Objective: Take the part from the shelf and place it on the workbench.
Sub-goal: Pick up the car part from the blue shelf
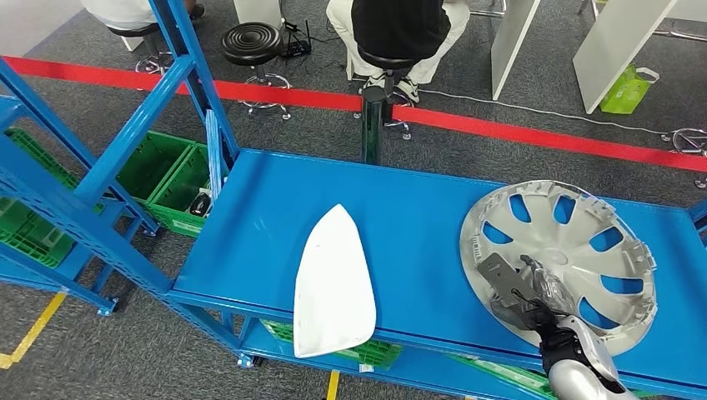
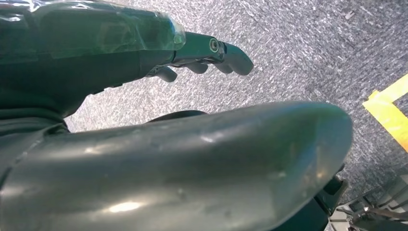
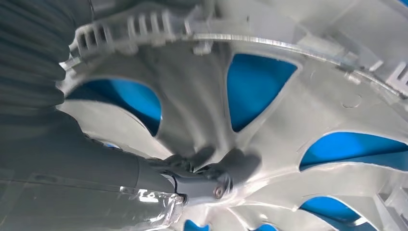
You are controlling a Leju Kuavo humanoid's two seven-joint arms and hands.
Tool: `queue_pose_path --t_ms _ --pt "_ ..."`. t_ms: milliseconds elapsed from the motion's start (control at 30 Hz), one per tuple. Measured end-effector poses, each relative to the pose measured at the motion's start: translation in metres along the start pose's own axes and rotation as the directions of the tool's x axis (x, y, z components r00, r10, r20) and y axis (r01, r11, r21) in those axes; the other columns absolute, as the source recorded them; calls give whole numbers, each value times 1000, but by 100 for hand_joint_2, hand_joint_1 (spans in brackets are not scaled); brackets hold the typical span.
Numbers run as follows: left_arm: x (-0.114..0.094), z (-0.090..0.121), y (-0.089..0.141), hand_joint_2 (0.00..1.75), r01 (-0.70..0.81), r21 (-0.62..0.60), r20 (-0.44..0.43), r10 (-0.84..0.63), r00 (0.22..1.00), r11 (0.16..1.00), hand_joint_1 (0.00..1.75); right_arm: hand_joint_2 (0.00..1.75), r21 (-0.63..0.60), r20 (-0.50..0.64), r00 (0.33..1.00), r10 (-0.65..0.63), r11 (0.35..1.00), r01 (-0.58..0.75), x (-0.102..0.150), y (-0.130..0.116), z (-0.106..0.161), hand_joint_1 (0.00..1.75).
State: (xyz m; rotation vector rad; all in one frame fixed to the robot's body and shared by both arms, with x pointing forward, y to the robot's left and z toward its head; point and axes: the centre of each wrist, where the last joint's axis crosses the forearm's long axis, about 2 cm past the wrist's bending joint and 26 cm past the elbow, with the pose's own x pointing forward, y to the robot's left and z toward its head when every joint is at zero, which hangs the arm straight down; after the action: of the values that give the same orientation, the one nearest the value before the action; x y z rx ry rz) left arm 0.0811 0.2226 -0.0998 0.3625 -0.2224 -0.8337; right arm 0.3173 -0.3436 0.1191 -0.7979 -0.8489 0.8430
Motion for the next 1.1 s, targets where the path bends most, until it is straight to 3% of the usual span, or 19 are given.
queue_pose_path --t_ms 633,767,933,1100 --pt "0 0 0 0 -7 20 0 7 1000 1000 0 175 -165 -142 974 -178 974 154 -64 -31 -8 175" --pt "0 0 0 0 -18 31 -4 18 1000 999 0 175 -234 -85 970 -227 951 202 -64 -41 -4 175" --pt "0 0 0 0 -26 41 -6 27 1000 999 0 175 -319 18 960 -279 908 271 -49 -70 7 175" --pt "-1 0 0 0 -33 50 -9 33 999 998 0 175 -383 213 915 -344 832 402 -25 -108 24 175"
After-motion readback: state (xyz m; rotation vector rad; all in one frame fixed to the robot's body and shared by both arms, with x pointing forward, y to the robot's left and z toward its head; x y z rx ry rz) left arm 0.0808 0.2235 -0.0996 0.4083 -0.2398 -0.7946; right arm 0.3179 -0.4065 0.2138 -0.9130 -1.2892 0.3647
